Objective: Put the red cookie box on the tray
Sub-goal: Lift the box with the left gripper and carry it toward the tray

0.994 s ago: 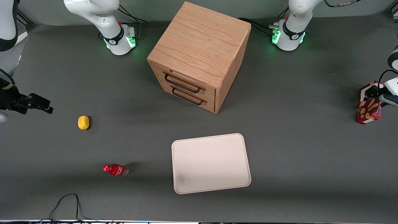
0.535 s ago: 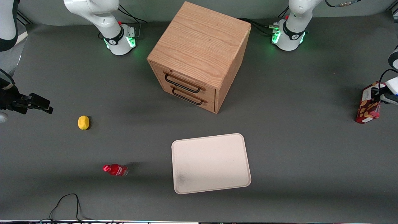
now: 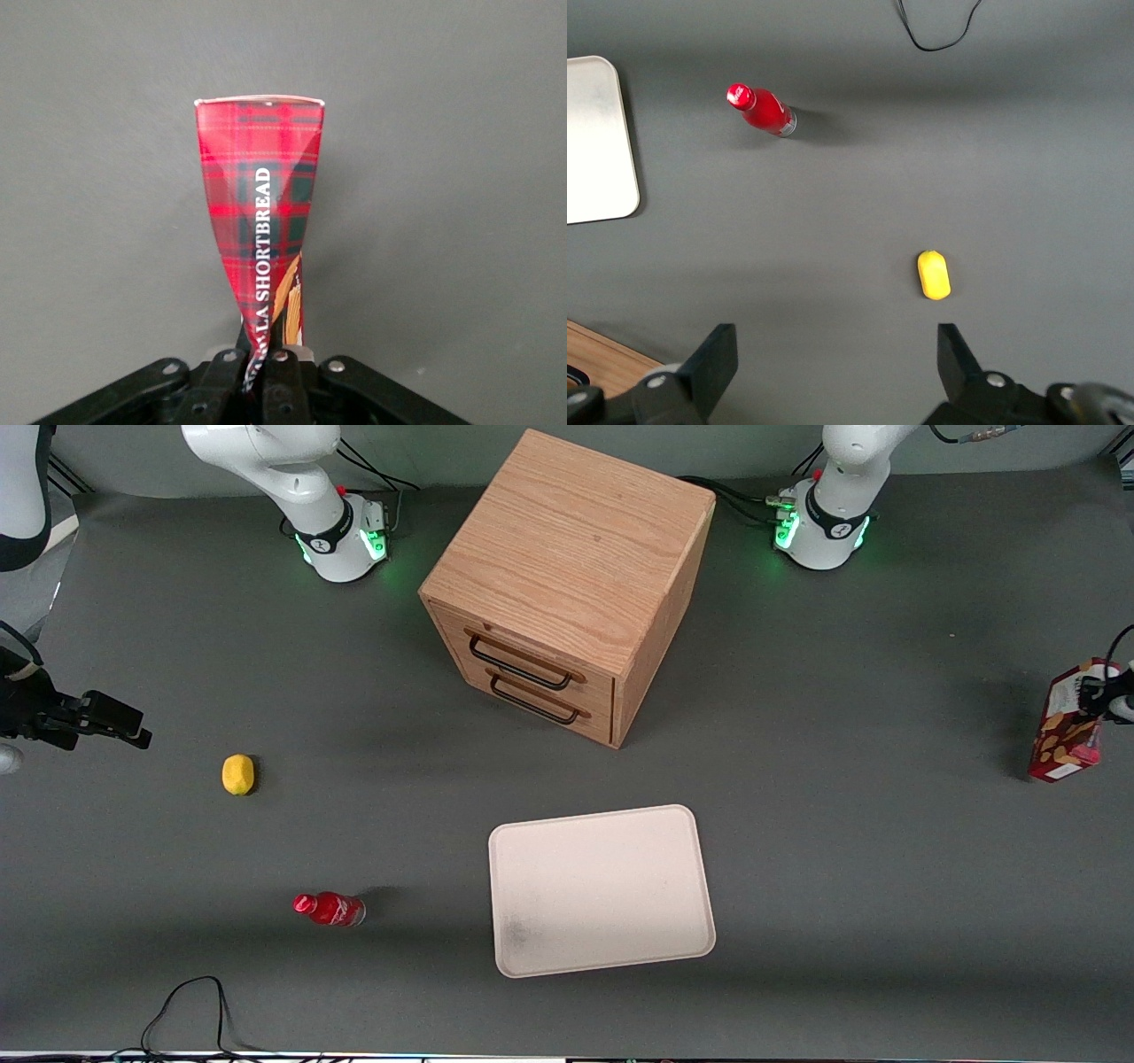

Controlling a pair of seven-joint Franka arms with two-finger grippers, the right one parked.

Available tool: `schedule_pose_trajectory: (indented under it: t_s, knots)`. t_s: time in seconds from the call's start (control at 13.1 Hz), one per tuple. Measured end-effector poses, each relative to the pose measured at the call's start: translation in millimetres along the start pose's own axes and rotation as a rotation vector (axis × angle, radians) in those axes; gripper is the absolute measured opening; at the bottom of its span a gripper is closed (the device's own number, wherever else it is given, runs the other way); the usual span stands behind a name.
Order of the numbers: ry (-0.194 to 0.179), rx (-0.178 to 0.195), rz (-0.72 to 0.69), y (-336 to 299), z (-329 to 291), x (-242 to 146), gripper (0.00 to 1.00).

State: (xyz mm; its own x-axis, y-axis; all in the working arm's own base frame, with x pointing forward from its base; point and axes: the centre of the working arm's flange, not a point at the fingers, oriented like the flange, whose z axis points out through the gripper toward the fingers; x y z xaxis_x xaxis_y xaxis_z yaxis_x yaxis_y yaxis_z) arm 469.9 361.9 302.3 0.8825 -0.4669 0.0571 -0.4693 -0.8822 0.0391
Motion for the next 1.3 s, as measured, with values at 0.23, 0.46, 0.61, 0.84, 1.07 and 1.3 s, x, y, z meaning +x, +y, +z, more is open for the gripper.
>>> schedule_pose_trajectory:
  t_s: [0.23, 0.46, 0.61, 0.84, 1.07, 1.3]
  knots:
    - [-0.009, -0.026, -0.032, 6.8, -75.3, 35.7, 0.04]
    - [-0.06, -0.032, -0.086, 36.9, -158.3, 81.0, 0.04]
    - [-0.096, -0.036, -0.125, 58.3, -209.0, 107.3, 0.04]
    - [-0.139, -0.028, -0.181, 90.0, -264.8, 137.4, 0.04]
    - [-0.155, -0.027, -0.231, 116.2, -297.1, 156.0, 0.04]
    - [-0.166, -0.023, -0.279, 142.2, -298.3, 183.8, 0.04]
